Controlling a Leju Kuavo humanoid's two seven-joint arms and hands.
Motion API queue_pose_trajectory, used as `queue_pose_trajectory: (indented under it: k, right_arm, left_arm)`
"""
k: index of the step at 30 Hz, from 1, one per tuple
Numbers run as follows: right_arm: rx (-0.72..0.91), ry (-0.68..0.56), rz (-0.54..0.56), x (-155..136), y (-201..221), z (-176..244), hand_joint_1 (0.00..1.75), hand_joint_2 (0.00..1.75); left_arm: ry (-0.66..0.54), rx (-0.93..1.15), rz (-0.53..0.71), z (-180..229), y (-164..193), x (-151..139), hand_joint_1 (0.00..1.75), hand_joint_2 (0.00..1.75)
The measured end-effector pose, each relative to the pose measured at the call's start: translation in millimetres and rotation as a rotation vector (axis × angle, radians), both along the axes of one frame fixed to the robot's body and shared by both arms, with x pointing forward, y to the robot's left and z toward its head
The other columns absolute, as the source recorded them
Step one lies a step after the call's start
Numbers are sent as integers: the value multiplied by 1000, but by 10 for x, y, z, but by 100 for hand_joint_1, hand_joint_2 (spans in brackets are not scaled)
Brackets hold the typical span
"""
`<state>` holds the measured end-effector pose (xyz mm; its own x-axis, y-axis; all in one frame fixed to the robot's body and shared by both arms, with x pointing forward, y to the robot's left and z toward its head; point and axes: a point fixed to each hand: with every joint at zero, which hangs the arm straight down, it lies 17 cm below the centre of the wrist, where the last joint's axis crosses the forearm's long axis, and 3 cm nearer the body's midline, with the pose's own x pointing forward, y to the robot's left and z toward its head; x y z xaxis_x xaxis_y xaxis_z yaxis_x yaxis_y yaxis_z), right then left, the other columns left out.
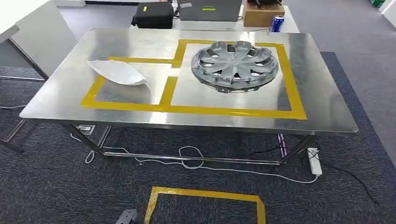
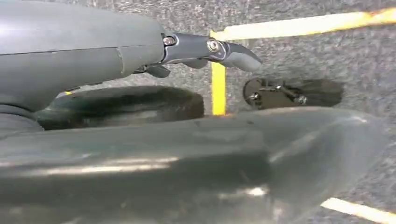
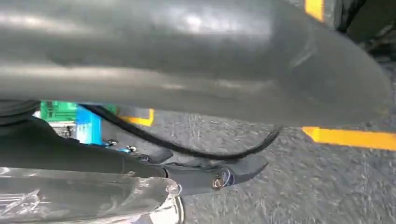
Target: Take the parts from the cabinet and place them on the table.
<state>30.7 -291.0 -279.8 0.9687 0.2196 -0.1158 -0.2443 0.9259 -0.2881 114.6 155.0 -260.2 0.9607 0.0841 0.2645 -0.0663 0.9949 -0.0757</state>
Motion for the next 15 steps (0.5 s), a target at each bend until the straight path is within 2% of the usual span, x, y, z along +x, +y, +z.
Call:
queue_pose_trajectory:
  k: [2, 4, 6, 8, 9, 15]
  right_arm:
    - [25, 31, 7, -54, 102, 1, 0, 0]
    - [52, 41, 33, -55, 224, 3, 0, 0]
    - [31, 31, 16, -30, 240, 12, 0, 0]
    - [-18, 25, -2, -17, 210, 32, 0, 0]
    - [-29, 21, 3, -8, 197, 36, 0, 175]
    - [-15, -110, -1, 246, 223, 29, 0, 175]
  left_arm:
    - [10, -6, -52, 5, -45, -9, 0, 0]
    - [45, -51, 45, 10, -78, -17, 0, 0]
    - [-6, -96, 200, 39, -22, 104, 0, 0]
    - [-49, -84, 191, 53, 8, 148, 0, 0]
    - [-51, -75, 174, 51, 17, 154, 0, 0]
    - [15, -13, 28, 3, 30, 57, 0, 0]
